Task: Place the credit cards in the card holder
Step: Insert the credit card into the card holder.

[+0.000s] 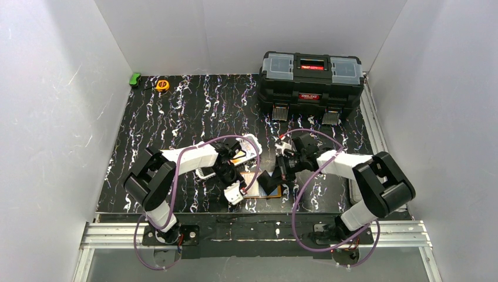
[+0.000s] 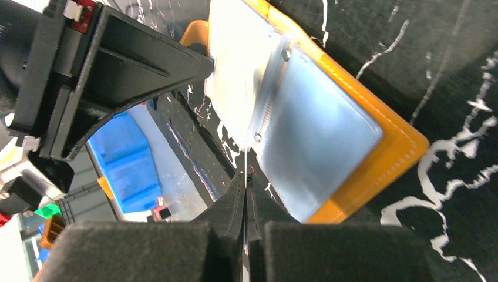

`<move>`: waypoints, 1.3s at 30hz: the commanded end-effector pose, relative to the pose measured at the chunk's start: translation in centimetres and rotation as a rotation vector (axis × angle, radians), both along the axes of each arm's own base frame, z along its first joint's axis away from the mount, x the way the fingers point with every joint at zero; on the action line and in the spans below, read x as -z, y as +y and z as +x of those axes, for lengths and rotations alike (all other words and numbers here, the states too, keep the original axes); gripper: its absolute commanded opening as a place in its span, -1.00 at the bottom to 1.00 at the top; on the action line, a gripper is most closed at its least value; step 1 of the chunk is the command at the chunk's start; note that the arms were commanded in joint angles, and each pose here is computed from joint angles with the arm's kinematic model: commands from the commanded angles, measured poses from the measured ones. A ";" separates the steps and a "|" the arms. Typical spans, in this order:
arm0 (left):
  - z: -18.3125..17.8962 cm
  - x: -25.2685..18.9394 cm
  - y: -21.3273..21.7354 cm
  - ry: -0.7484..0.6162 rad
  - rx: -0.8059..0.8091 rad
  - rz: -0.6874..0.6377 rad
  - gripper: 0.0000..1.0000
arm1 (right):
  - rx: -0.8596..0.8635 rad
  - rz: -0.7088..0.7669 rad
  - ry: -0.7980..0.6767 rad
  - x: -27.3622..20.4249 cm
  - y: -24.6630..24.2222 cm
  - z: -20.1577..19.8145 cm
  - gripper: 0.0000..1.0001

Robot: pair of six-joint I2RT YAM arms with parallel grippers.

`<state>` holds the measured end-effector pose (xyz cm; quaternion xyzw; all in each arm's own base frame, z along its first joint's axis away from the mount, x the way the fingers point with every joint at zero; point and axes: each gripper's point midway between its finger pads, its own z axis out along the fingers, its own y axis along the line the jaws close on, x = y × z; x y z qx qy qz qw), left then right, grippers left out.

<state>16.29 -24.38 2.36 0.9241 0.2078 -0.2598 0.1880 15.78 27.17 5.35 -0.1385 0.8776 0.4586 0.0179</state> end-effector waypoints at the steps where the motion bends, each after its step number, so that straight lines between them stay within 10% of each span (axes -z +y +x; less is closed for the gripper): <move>1: -1.6 0.4 1.2 0.056 0.029 0.068 -0.43 | 0.039 0.050 -0.005 -1.0 -0.7 0.2 -0.97; 39: -2.5 0.6 0.5 0.059 0.047 0.093 -0.59 | 0.066 0.149 0.058 0.3 -0.8 0.4 -0.97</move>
